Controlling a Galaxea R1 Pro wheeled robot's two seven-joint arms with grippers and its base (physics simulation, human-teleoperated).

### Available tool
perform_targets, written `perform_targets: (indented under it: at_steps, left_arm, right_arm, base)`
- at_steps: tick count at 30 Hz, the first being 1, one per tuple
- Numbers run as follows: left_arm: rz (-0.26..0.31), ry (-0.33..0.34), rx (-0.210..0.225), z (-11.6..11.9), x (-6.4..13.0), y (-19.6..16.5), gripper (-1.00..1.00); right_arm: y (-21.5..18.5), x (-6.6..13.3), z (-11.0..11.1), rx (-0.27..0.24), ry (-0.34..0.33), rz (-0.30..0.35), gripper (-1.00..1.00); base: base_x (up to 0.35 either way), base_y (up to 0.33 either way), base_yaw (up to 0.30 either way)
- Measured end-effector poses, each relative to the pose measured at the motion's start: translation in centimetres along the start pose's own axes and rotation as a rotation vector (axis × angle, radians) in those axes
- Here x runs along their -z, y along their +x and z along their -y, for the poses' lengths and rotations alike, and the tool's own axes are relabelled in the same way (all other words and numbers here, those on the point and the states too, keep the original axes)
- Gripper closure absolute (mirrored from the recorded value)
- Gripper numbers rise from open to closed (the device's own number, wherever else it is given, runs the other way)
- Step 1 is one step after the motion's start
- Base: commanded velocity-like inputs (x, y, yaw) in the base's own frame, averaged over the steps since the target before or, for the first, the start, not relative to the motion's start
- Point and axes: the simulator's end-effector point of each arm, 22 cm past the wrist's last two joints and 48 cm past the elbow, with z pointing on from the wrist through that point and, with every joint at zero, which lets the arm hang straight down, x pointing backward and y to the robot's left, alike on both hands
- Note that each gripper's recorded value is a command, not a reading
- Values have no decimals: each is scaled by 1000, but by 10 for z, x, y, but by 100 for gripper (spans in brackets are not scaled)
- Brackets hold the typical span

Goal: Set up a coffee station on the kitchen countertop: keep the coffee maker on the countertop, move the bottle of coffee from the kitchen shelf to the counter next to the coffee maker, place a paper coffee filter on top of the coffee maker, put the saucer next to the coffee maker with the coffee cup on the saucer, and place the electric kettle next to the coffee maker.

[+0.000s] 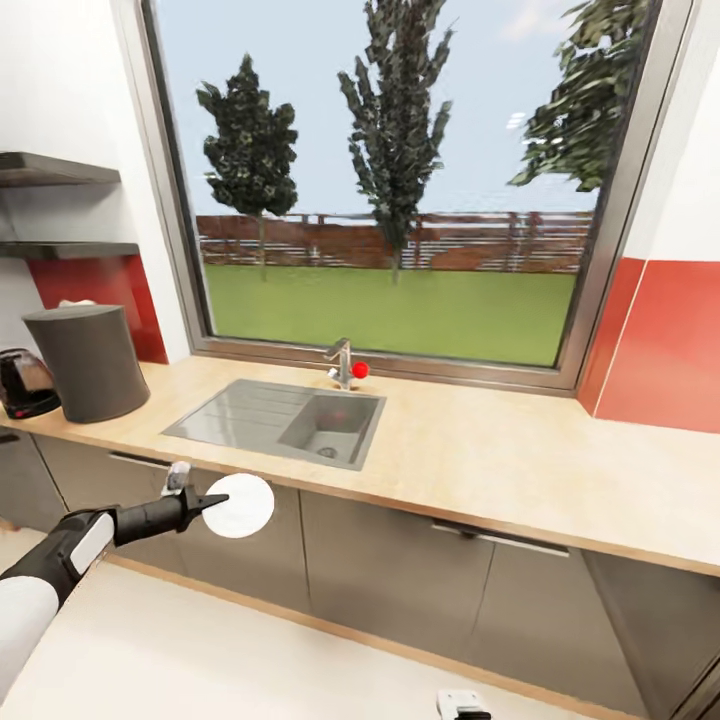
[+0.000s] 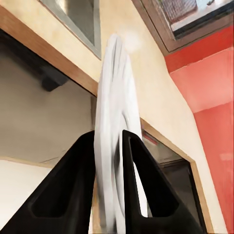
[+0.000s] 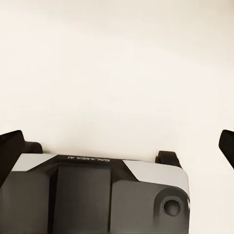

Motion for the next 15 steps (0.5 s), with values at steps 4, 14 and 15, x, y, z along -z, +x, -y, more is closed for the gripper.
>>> perform_targets:
  at_steps: [4, 14, 15]
  left_arm:
    - [68, 41, 26, 28, 12, -48, 100]
    - [146, 89, -6, 121, 61, -167, 100]
    - [151, 71, -7, 118, 64, -170, 100]
  right_arm:
    - [-1, 1, 0, 0, 0, 3, -100]
    - [-3, 2, 1, 0, 1, 9, -100]
    - [-4, 3, 1, 0, 1, 10, -100]
  base:
    - [0, 0, 272]
    - [0, 0, 272]
    - [0, 0, 272]
